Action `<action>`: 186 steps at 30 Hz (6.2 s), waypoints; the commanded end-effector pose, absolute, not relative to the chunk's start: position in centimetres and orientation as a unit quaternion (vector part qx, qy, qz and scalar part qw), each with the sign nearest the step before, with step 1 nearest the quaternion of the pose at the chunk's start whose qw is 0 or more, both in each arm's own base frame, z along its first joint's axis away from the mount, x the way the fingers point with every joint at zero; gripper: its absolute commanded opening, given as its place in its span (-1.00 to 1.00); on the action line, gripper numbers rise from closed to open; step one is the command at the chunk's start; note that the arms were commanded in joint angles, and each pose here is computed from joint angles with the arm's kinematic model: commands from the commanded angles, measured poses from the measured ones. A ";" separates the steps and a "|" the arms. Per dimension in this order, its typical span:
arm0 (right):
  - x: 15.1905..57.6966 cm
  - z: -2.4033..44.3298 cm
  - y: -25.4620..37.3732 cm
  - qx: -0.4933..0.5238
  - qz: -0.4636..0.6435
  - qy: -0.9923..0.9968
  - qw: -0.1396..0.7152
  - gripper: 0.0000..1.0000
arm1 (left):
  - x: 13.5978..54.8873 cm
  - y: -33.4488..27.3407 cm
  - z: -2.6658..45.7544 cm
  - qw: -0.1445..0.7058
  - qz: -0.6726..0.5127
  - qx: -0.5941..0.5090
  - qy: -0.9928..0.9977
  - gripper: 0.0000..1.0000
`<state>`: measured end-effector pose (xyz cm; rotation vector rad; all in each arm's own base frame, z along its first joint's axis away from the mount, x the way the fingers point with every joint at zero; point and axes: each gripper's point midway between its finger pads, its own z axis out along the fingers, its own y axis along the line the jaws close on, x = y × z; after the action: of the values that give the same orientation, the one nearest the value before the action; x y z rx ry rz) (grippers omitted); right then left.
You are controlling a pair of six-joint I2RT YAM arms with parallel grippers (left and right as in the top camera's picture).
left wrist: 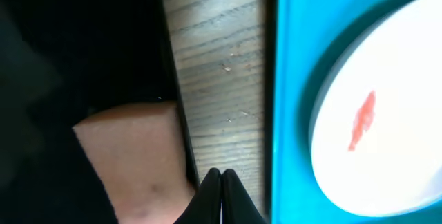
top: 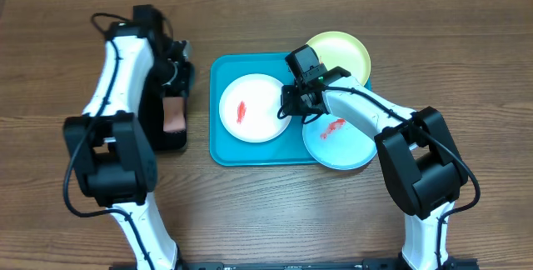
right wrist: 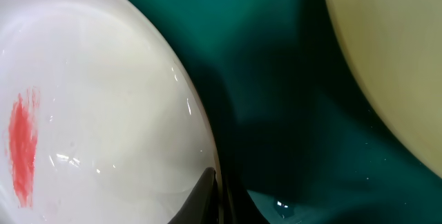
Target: Clean dirty plates on tray and stack at the side
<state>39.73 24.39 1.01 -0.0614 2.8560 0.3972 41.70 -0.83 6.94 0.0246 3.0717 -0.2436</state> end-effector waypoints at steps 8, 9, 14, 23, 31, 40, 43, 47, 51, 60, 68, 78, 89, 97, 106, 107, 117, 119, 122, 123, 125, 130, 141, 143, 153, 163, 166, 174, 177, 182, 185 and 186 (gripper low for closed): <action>39.5 0.6 24.1 -0.019 0.125 0.984 0.126 -0.87 | 40.9 1.5 6.4 0.024 -0.010 -0.053 0.998 -0.92; 39.5 0.6 24.1 -0.019 0.125 0.984 0.126 -0.84 | 40.7 1.7 6.2 0.020 -0.006 -0.059 0.998 -0.92; 39.5 0.6 24.1 -0.019 0.125 0.984 0.126 -0.81 | 39.6 1.9 5.1 0.001 -0.004 -0.076 0.997 -0.57; 39.5 0.6 24.1 -0.019 0.125 0.984 0.127 -0.81 | 39.5 2.3 4.8 0.000 0.005 -0.080 0.997 -0.04; 39.5 0.6 24.1 -0.019 0.125 0.984 0.127 -0.81 | 40.0 3.0 6.1 0.019 0.000 -0.078 0.997 -0.10; 39.5 0.6 24.1 -0.019 0.125 0.984 0.127 -0.81 | 40.0 3.3 9.5 0.060 -0.019 -0.071 0.995 0.06; 39.5 0.6 24.1 -0.019 0.125 0.984 0.127 -0.81 | 39.9 3.3 9.4 0.058 -0.019 -0.070 0.996 0.10; 39.5 0.6 24.1 -0.019 0.125 0.984 0.126 -0.81 | 39.4 3.3 8.0 0.051 -0.019 -0.069 0.996 0.09; 39.5 0.6 24.1 -0.019 0.125 0.984 0.126 -0.81 | 38.8 3.0 5.5 0.047 -0.026 -0.074 0.996 0.08; 39.5 0.6 24.1 -0.019 0.125 0.984 0.127 -0.81 | 38.0 3.1 2.1 0.052 -0.025 -0.075 0.995 0.11; 39.5 0.6 24.1 -0.019 0.126 0.984 0.127 -0.81 | 37.2 3.0 0.1 0.054 -0.025 -0.075 0.995 -0.38; 39.6 0.6 24.1 -0.019 0.126 0.984 0.128 -0.81 | 37.5 3.0 0.3 0.058 -0.025 -0.076 0.995 -0.92; 39.5 0.6 24.1 -0.019 0.126 0.984 0.128 -0.81 | 39.0 6.4 6.3 0.054 0.058 -0.116 0.990 -0.92; 39.6 0.6 24.1 -0.019 0.126 0.983 0.128 -0.81 | 35.1 15.5 13.1 0.077 0.356 -0.321 0.874 -0.92; 39.5 0.6 24.2 -0.019 0.127 0.983 0.127 -0.81 | 34.9 13.9 10.2 0.113 0.353 -0.379 0.848 -0.92; 39.5 0.6 24.2 -0.019 0.127 0.983 0.127 -0.81 | 35.0 13.7 9.8 0.118 0.360 -0.368 0.849 -0.92; 39.5 0.6 24.2 -0.019 0.127 0.984 0.127 -0.81 | 35.4 11.2 7.7 0.166 0.435 -0.263 0.845 -0.92; 39.5 0.6 24.1 -0.019 0.127 0.984 0.126 -0.81 | 35.2 11.2 7.1 0.168 0.434 -0.262 0.845 -0.90; 39.4 0.6 24.1 -0.019 0.126 0.984 0.125 -0.81 | 34.9 11.4 6.3 0.171 0.434 -0.266 0.844 -0.92; 39.4 0.6 24.1 -0.019 0.126 0.984 0.125 -0.81 | 34.8 11.5 6.1 0.173 0.435 -0.267 0.842 -0.91; 39.4 0.6 24.1 -0.019 0.126 0.984 0.125 -0.81 | 34.7 11.6 5.9 0.176 0.435 -0.270 0.841 -0.92; 39.5 0.6 24.1 -0.019 0.127 0.984 0.126 -0.81 | 35.2 11.7 6.1 0.184 0.439 -0.264 0.839 -0.72; 39.5 0.6 24.2 -0.020 0.129 0.983 0.126 -0.82 | 35.7 12.1 7.3 0.181 0.466 -0.231 0.835 -0.01; 39.5 0.6 24.2 -0.020 0.129 0.983 0.126 -0.81 | 36.2 11.8 7.2 0.179 0.454 -0.226 0.843 0.18; 39.4 0.6 24.2 -0.020 0.128 0.984 0.124 -0.81 | 39.3 5.7 5.4 0.117 0.228 -0.177 0.950 0.99; 39.4 0.6 24.1 -0.022 0.127 0.984 0.124 -0.81 | 37.2 5.3 5.9 0.054 0.118 -0.322 0.938 0.68; 39.3 0.5 24.1 -0.023 0.126 0.984 0.123 -0.81 | 37.0 5.3 5.1 0.038 0.072 -0.325 0.942 0.68; 39.4 0.6 24.3 -0.023 0.130 0.983 0.125 -0.81 | 37.2 6.9 5.1 0.044 0.069 -0.313 0.946 0.49; 39.4 0.6 24.2 -0.023 0.129 0.984 0.124 -0.81 | 36.5 8.7 5.4 0.047 0.112 -0.350 0.929 0.46; 39.3 0.6 24.2 -0.023 0.128 0.984 0.123 -0.81 | 36.3 10.1 5.3 0.047 0.107 -0.361 0.925 0.24; 39.4 0.6 24.3 -0.023 0.130 0.983 0.125 -0.81 | 36.4 10.8 5.3 0.051 0.106 -0.357 0.927 0.20; 39.4 0.6 24.3 -0.022 0.130 0.983 0.125 -0.81 | 36.6 11.0 5.3 0.052 0.107 -0.351 0.929 0.19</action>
<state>39.58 24.26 0.93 -0.0569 2.8637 0.3899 36.90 10.07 5.23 -1.0973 2.8207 0.2907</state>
